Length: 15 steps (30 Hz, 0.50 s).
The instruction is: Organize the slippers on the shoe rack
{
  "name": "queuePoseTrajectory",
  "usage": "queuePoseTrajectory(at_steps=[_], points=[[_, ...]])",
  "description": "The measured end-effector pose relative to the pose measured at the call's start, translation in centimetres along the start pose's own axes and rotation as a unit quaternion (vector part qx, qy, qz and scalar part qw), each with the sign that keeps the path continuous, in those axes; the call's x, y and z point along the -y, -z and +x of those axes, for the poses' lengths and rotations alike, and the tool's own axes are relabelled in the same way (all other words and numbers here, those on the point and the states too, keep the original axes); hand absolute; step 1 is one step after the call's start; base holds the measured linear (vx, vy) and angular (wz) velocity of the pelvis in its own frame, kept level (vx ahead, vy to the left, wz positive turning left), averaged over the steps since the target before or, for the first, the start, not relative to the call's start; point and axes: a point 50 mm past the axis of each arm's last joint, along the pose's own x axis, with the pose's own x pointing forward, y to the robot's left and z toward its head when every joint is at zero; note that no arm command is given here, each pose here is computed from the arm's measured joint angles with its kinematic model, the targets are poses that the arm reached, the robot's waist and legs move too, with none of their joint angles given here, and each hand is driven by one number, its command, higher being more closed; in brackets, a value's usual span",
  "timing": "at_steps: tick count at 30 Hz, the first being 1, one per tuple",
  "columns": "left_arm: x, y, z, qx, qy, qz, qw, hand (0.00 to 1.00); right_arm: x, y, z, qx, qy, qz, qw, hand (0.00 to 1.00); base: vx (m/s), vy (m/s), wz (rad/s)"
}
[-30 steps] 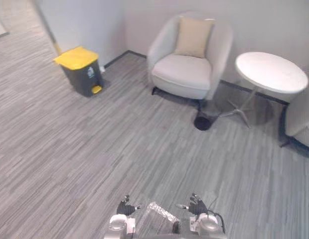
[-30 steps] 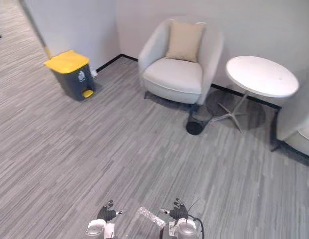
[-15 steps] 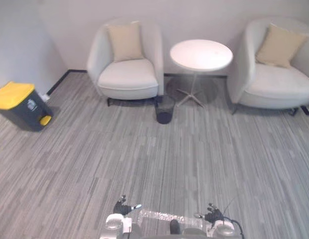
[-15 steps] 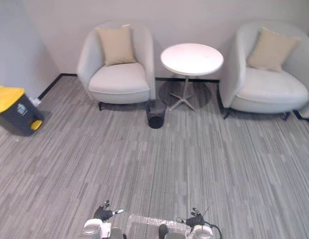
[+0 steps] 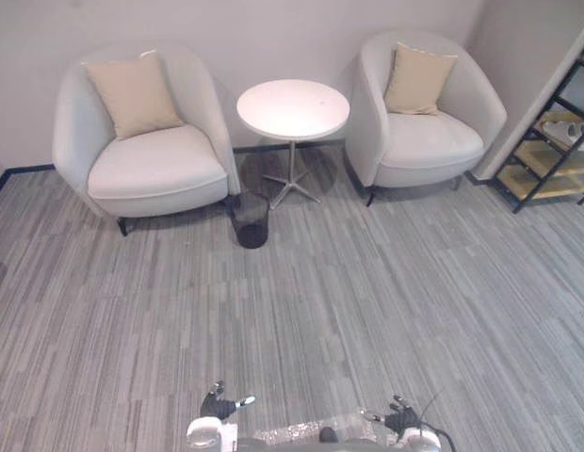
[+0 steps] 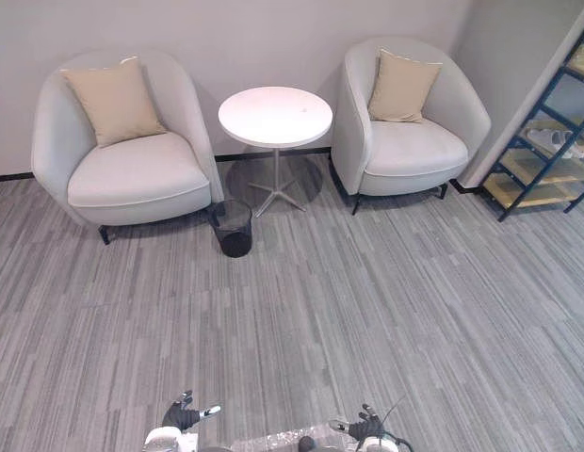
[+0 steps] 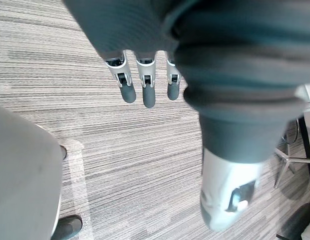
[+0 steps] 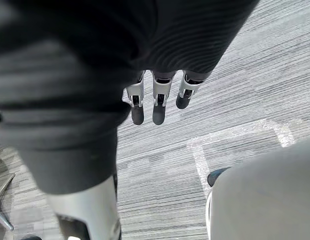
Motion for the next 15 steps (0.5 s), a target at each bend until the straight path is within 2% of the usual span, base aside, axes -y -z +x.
queuePoseTrajectory(at_steps=[8,9,11,15], points=[[-1.1,0.6,0.0,-0.011,-0.019,-0.038,0.999,0.0,-0.3,0.3,0.1,-0.014,0.001,0.043,0.999,0.0,0.05,0.082,0.14],[-1.5,0.9,-0.1,-0.016,-0.029,-0.063,0.997,0.0,-0.5,0.4,0.1,-0.017,0.001,0.055,0.998,0.0,0.01,0.037,0.19],[-1.8,1.1,-0.1,-0.019,-0.034,-0.075,0.996,0.0,-0.6,0.5,0.0,-0.02,0.002,0.073,0.997,0.0,0.0,0.005,0.1],[-1.6,1.3,-0.2,-0.022,-0.028,-0.079,0.996,0.0,-0.8,0.7,-0.1,-0.021,0.002,0.082,0.996,0.0,-0.03,-0.035,-0.05]])
